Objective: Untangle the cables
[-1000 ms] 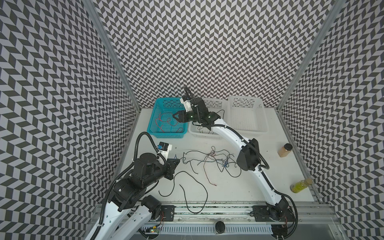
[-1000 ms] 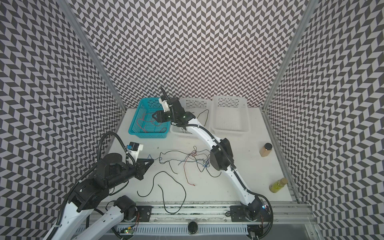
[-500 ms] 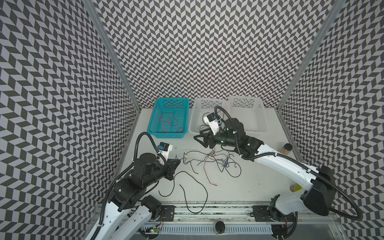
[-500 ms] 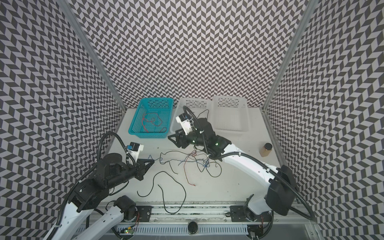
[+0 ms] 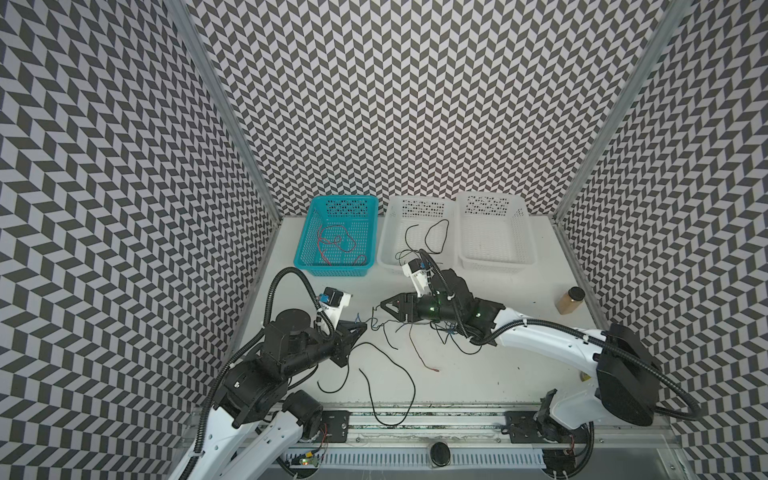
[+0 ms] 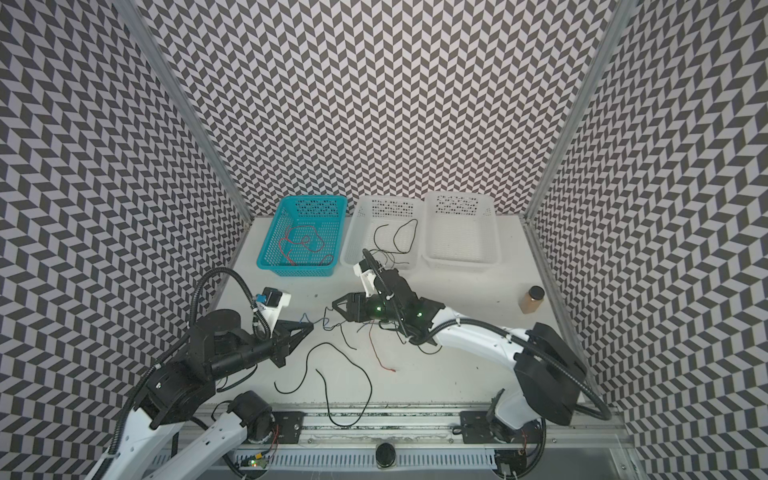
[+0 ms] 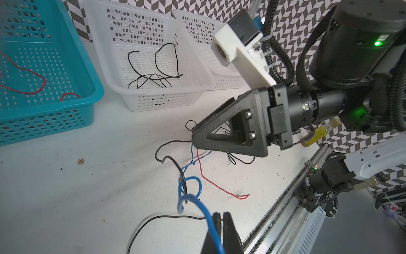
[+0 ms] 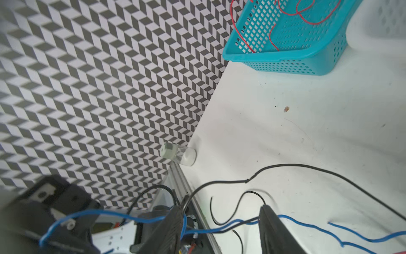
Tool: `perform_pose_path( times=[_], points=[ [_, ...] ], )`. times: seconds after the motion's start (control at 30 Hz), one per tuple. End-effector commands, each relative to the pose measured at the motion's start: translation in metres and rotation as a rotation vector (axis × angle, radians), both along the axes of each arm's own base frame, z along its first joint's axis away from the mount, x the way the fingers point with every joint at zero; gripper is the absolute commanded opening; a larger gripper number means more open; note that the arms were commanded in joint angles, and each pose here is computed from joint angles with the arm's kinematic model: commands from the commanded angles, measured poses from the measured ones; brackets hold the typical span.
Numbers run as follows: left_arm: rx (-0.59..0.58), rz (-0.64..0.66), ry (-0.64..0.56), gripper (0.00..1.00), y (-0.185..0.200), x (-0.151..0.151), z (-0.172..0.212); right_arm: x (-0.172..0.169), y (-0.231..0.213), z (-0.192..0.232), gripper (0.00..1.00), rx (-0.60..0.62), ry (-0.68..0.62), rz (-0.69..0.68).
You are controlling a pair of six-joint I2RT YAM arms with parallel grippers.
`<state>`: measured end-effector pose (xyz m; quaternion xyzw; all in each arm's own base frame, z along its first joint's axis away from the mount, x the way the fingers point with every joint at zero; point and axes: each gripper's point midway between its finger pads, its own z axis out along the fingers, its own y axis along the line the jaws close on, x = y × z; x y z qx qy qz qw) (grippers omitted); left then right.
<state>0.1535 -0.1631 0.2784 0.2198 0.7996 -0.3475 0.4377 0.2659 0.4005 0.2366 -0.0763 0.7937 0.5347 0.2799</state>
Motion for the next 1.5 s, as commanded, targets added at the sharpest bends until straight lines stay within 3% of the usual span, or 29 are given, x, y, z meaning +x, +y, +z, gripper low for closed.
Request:
perform_pose_path(
  times=[0.0, 0.5, 0.6, 0.77, 1.03, 1.27, 1.47],
  points=[
    [-0.009, -0.034, -0.029, 0.0, -0.006, -0.001, 0.005, 0.002, 0.013, 0.015, 0.57, 0.141, 0.104, -0.042],
    [0.005, -0.038, -0.019, 0.0, -0.008, 0.002, 0.0, -0.02, 0.055, 0.009, 0.54, 0.154, 0.174, 0.033],
    [0.007, -0.039, -0.016, 0.0, -0.008, 0.001, 0.0, -0.016, 0.053, 0.007, 0.47, 0.151, 0.168, 0.008],
    [0.006, -0.041, -0.024, 0.0, -0.008, 0.0, 0.001, -0.008, 0.041, 0.003, 0.22, 0.113, 0.127, -0.061],
    [0.02, -0.033, -0.014, 0.0, -0.007, 0.002, -0.002, -0.005, 0.026, 0.01, 0.07, 0.068, 0.081, -0.089],
    [0.043, -0.006, 0.005, 0.0, -0.005, 0.006, -0.007, -0.002, -0.013, 0.019, 0.04, -0.025, -0.01, -0.178],
    [0.045, -0.012, 0.021, 0.0, -0.007, 0.007, -0.009, -0.001, -0.033, 0.027, 0.12, -0.022, -0.072, -0.224]
  ],
)
